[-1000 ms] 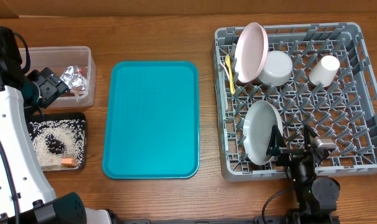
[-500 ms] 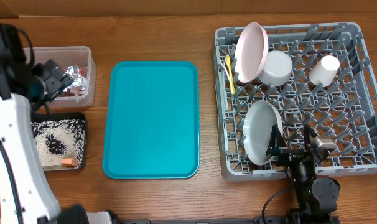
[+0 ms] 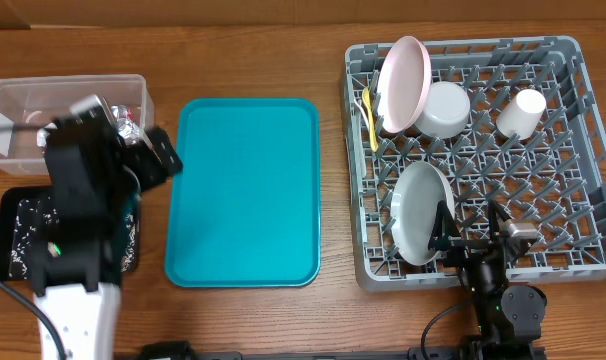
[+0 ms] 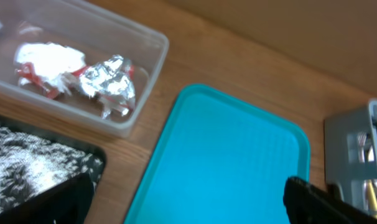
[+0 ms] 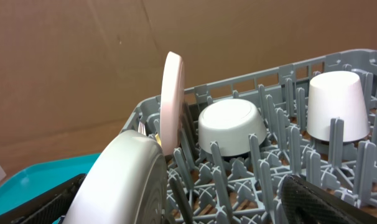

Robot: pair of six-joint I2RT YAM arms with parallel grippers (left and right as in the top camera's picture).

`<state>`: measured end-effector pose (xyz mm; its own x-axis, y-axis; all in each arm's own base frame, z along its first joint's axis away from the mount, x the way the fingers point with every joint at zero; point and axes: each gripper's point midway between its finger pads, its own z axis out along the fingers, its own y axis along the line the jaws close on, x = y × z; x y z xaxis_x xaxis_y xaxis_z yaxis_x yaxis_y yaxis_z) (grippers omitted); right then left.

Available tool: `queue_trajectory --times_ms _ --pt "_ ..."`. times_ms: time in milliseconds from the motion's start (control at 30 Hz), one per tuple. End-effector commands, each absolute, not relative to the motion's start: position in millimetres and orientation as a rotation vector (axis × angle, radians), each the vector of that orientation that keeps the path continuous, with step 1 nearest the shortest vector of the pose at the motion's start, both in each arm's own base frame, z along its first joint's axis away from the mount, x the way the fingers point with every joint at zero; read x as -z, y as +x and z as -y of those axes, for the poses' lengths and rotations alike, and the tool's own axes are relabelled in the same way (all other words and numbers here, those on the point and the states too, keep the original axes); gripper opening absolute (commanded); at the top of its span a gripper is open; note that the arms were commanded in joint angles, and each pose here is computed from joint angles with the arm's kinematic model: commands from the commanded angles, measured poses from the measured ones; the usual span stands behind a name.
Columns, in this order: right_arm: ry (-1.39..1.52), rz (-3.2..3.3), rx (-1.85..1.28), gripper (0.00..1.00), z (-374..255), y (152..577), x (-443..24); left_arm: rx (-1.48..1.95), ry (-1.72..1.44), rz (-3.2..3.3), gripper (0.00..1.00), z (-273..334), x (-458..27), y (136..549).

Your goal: Sort waste into correct bins and load items into the dishwasher rack

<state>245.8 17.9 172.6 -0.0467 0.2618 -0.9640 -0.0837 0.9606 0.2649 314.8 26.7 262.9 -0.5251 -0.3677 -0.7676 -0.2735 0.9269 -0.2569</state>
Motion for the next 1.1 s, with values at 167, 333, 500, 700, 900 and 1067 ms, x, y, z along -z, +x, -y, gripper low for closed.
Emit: queue_trajectory --times_ms 167,333,500,700,900,1067 --pt "0.138 -1.591 -0.267 1.0 -16 246 -171 0.239 -0.163 -1.888 1.0 6 -222 276" --pt "0.137 -1.592 -0.267 1.0 -16 246 -171 0.252 -0.144 -1.701 1.0 8 -208 262" --pt "0.138 -1.591 -0.267 1.0 -16 246 -171 0.245 -0.12 -1.575 1.0 9 -203 254" --pt "0.138 -1.591 -0.267 1.0 -16 246 -171 0.222 -0.13 -1.5 1.0 5 -195 249" --pt "0.137 -1.592 -0.266 1.0 -16 246 -171 0.185 -0.165 -1.488 1.0 -2 -193 246" --pt "0.138 -1.591 -0.267 1.0 -16 246 -171 0.163 -0.202 -1.644 1.0 -5 -154 246"
